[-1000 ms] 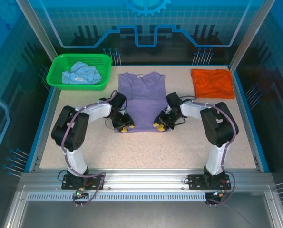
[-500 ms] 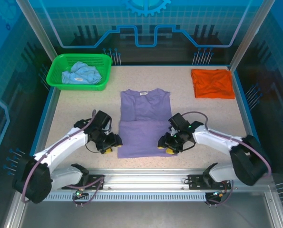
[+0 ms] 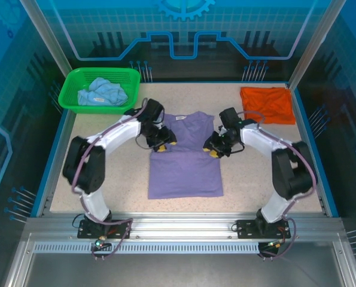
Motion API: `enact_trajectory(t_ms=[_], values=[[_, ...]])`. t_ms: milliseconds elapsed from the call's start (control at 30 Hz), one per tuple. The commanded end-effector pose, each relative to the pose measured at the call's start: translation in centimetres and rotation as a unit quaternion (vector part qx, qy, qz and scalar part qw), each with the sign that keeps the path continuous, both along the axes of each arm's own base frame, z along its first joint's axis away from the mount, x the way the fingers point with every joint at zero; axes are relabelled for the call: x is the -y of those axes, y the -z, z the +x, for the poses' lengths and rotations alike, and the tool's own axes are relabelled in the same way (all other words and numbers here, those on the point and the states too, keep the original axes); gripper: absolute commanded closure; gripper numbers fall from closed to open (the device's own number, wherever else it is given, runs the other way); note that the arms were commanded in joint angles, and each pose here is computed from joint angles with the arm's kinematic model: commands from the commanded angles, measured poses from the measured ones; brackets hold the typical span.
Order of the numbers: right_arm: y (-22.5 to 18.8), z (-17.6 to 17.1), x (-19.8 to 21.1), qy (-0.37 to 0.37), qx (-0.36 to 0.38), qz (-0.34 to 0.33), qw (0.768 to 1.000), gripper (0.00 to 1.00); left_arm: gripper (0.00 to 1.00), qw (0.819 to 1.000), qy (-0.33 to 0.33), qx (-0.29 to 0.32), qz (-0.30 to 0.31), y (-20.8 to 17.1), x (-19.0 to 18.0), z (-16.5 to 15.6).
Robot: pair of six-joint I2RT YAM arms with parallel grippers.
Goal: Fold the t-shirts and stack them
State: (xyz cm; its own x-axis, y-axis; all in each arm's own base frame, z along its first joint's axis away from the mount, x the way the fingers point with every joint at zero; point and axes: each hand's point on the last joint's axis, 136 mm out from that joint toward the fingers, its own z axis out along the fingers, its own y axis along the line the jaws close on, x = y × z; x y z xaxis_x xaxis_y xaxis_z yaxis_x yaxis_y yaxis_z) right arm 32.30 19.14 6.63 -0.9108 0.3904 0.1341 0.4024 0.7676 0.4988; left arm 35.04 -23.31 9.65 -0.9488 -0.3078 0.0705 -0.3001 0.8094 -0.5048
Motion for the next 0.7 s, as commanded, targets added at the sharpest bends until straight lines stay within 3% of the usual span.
enact_trajectory(t_ms=[0, 167, 300, 400, 500, 567, 667], values=[[2.7, -0.1, 1.0, 0.002, -0.060, -0.006, 0.998, 0.71, 0.53, 1.000, 0.019, -0.017, -0.013, 1.7, 1.8, 1.2], [5.3, -0.1, 2.1, 0.027, -0.094, -0.005, 0.995, 0.69, 0.54, 0.994, -0.009, -0.076, 0.077, 7.6, -1.1, 0.3], [3.7, 0.5, 1.6, 0.022, -0.066, 0.013, 0.997, 0.61, 0.47, 0.993, -0.013, -0.071, 0.089, 7.6, -1.8, 0.0], [0.4, 1.9, 0.8, 0.004, 0.002, 0.045, 0.999, 0.52, 0.39, 0.996, -0.002, -0.041, 0.079, 4.6, -1.5, 0.7], [-3.4, 2.3, 0.9, -0.003, 0.071, 0.068, 0.995, 0.46, 0.23, 0.998, 0.003, 0.013, 0.066, -0.7, -1.6, 1.8], [-5.2, 1.8, 1.4, -0.005, 0.109, 0.078, 0.991, 0.41, 0.13, 0.997, -0.007, 0.056, 0.053, -4.5, -2.6, 2.2], [-7.0, -0.3, 1.6, -0.031, 0.152, 0.099, 0.983, 0.36, 0.08, 0.996, -0.014, 0.090, 0.024, -7.5, -4.3, 0.8]])
